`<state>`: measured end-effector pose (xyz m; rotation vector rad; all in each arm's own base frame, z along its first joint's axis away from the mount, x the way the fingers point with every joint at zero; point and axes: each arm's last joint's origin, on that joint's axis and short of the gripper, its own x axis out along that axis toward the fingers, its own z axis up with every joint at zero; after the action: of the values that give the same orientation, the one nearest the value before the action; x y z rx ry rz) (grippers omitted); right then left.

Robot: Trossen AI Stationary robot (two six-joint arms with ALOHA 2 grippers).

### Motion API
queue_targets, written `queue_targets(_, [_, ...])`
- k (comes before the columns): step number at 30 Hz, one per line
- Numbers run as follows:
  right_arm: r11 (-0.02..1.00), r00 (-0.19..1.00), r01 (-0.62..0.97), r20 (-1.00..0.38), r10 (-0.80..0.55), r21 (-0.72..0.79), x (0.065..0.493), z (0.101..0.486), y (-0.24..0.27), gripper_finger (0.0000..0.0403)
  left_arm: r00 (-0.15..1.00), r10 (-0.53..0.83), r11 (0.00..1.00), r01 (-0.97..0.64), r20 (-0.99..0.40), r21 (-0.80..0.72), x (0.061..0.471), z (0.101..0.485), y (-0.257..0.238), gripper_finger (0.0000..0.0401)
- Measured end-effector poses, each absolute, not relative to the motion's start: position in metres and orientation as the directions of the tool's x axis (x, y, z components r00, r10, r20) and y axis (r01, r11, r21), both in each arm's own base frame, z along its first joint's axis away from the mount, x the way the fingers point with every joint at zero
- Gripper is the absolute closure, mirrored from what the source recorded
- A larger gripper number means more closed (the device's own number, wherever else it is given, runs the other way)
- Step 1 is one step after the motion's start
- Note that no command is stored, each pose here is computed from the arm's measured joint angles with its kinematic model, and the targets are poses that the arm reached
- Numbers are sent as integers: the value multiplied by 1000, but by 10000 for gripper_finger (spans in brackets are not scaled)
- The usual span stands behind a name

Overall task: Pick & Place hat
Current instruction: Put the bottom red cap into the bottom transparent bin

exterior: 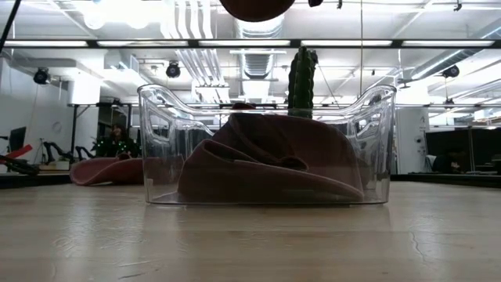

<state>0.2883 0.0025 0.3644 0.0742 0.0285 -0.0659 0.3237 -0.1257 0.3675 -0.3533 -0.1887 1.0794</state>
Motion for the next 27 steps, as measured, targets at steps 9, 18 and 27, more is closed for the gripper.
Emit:
queue_targets(9, [995,997,74,-33,-72,69,288,365,1,386,509,858,453,-808,-60,-378,325,367,-127,343])
queue_targets(18, [992,994,93,-61,-87,90,282,366,-8,389,594,797,552,-789,-108,-271,319,368,-139,339])
queue_targets(27, [987,990,76,-128,-59,139,263,369,-18,390,698,692,692,-714,-186,-106,306,372,-151,338])
